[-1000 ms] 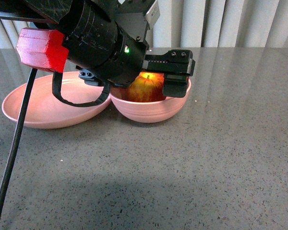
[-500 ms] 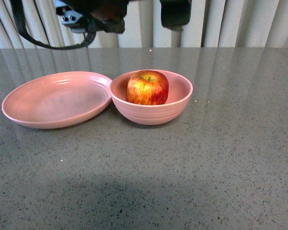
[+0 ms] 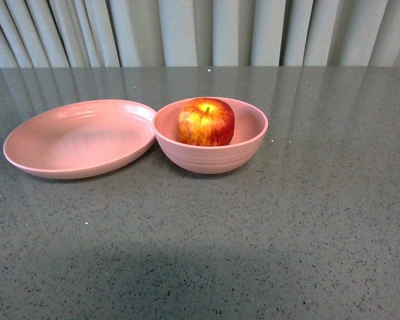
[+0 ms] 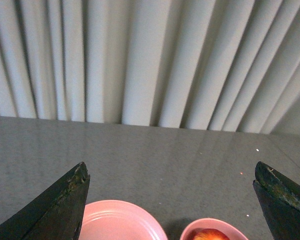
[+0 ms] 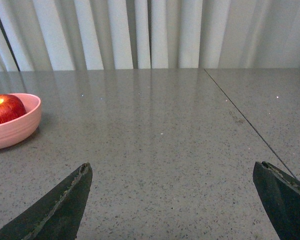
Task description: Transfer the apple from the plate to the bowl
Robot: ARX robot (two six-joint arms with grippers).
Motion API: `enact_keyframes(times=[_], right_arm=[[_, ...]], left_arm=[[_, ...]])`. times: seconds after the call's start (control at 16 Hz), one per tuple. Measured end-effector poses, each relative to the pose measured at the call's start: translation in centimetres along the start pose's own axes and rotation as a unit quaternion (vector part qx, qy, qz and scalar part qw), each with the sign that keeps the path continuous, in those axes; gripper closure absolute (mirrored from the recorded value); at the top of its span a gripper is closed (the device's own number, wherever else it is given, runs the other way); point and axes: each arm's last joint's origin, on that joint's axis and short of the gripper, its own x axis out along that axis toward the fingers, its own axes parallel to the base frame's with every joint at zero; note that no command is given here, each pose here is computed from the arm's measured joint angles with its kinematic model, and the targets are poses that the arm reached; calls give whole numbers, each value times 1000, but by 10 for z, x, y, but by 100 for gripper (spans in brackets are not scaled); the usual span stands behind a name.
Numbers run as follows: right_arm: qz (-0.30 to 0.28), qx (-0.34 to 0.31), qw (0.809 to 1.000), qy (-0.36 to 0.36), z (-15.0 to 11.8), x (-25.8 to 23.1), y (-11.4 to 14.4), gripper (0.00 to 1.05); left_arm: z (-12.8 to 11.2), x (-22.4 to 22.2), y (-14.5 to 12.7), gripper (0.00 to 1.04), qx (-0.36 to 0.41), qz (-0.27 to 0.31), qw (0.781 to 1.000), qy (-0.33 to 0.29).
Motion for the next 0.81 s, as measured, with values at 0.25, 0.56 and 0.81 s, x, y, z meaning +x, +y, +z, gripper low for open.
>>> enact_keyframes(times=[0.25, 0.56, 0.81], right_arm=[[0, 0, 1000, 0, 0, 0, 0, 7], [0, 0, 1000, 0, 0, 0, 0, 7], [0, 0, 1000, 0, 0, 0, 0, 7]], left_arm=[[-27, -27, 17, 34, 61, 77, 995, -16], [-91, -71, 46, 88, 84, 89, 992, -11], [-122, -95, 57, 104, 85, 94, 992, -2]])
